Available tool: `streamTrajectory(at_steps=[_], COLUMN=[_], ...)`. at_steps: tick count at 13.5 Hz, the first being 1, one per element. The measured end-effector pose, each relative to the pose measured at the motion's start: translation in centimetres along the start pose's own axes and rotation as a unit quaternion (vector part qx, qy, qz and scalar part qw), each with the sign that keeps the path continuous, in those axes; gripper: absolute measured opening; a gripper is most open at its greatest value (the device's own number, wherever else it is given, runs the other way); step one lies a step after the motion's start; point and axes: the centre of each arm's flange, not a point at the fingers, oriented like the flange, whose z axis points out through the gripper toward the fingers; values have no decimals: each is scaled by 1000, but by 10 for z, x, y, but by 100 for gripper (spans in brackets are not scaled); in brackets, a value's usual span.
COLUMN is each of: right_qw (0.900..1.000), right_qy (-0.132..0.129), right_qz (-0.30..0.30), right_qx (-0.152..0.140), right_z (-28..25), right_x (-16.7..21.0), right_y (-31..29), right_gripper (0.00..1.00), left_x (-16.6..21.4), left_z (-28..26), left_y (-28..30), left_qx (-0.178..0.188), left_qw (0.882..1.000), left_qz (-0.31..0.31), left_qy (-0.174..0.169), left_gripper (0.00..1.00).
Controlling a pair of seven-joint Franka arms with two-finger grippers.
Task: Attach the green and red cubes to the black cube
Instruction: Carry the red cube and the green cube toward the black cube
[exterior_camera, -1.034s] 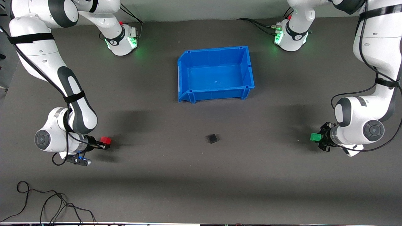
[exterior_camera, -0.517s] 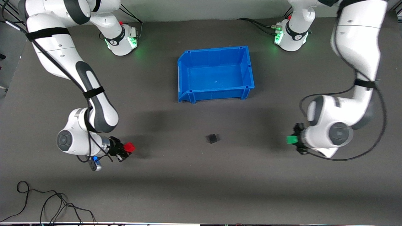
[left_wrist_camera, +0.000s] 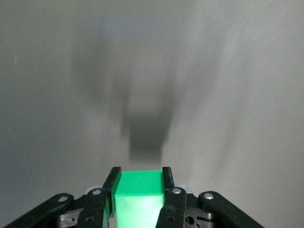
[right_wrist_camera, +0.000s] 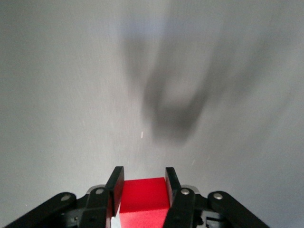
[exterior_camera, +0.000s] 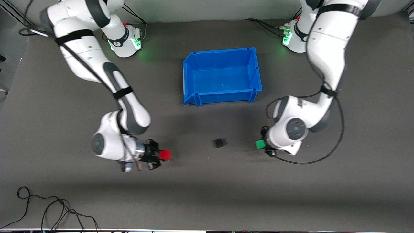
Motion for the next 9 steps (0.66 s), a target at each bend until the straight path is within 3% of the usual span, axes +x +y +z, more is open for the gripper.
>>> streamTrajectory(at_steps=[3, 9], right_qw=[1000, 1000], right_qy=[4, 2], right_qz=[6, 7], right_qx=[4, 2], right_z=[44, 91], right_x=[-42, -111], right_y=[8, 25], right_gripper=[41, 41], left_x=[-38, -62], left_z=[30, 24], left_y=[-19, -27], left_qx=[7, 0], left_qw=[1000, 998], left_qz=[-23, -56], left_qy=[3, -8], left_gripper=[39, 39])
